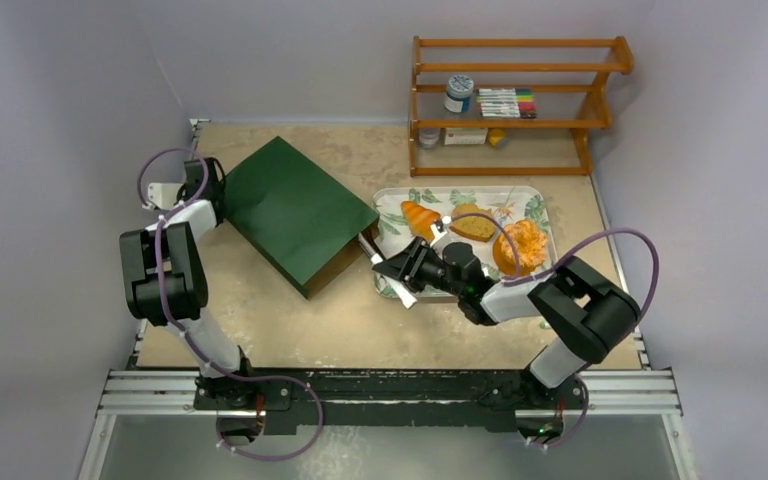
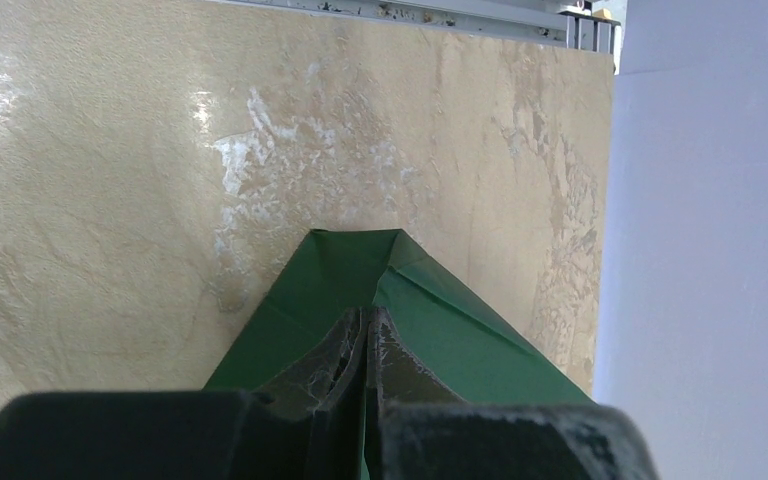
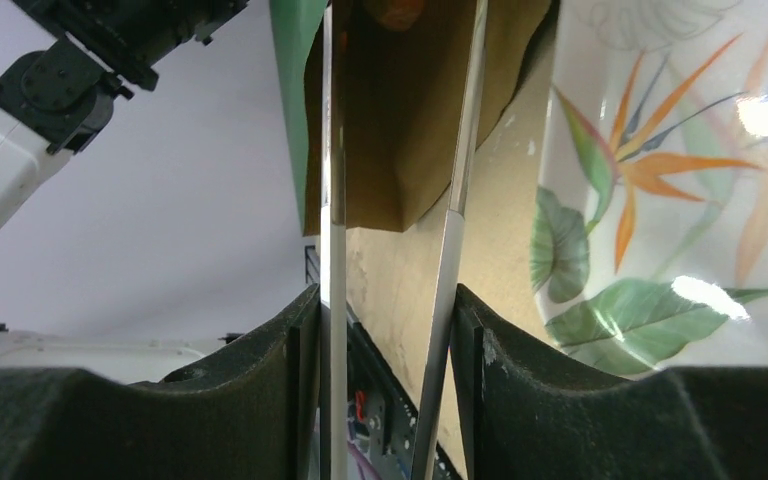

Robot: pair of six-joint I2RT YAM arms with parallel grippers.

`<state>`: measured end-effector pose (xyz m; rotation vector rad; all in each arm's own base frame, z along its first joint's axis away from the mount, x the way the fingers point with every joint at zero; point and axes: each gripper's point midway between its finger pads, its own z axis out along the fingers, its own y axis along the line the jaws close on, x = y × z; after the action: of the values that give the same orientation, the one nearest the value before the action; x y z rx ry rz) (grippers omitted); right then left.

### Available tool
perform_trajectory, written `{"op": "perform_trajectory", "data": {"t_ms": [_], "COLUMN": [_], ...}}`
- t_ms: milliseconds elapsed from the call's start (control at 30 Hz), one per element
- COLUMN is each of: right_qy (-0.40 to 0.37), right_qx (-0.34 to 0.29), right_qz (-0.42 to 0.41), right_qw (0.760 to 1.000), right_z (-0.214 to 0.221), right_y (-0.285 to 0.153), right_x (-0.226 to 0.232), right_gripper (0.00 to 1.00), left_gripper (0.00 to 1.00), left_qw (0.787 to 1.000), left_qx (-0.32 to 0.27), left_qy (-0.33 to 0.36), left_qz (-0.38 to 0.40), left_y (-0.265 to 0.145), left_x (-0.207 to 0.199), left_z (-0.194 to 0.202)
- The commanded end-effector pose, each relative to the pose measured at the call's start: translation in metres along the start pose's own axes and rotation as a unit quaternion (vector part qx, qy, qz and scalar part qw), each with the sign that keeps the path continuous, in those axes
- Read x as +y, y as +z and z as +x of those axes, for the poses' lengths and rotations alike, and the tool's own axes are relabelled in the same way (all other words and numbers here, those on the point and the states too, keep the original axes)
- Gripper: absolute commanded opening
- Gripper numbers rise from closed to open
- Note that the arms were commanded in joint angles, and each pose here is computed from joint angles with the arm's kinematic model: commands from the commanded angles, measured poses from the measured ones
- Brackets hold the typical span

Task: Take the fake bread out of the paper bag
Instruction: Move the paper bag to the center of the board.

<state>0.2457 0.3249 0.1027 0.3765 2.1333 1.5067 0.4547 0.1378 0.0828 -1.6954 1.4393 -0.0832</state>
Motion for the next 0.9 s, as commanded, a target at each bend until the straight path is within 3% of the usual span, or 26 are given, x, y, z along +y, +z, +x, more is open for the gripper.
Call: {"op": "perform_trajectory", "data": {"t_ms": [0, 867], "right_qy": [-0.014, 0.003], "right_qx": [-0.010, 0.016], "right_qz": [-0.067, -0.162], "right_qw": [0.998, 0.987], "right_z": [-0.016, -0.031], "right_y": [0.013, 0.063], "right_x": [0.039, 0.052], "right_gripper": [0.49, 0.50], "left_gripper": [0.00, 0.00], "left_qw": [1.000, 0.999], "left_qx": [0.004, 0.018], "left_qy": [0.003, 0.031], "left_qz": [0.023, 0.013], "left_y": [-0.008, -0.001], "left_x": [-0.014, 0.005], "left_z": [-0.006, 0.000]}}
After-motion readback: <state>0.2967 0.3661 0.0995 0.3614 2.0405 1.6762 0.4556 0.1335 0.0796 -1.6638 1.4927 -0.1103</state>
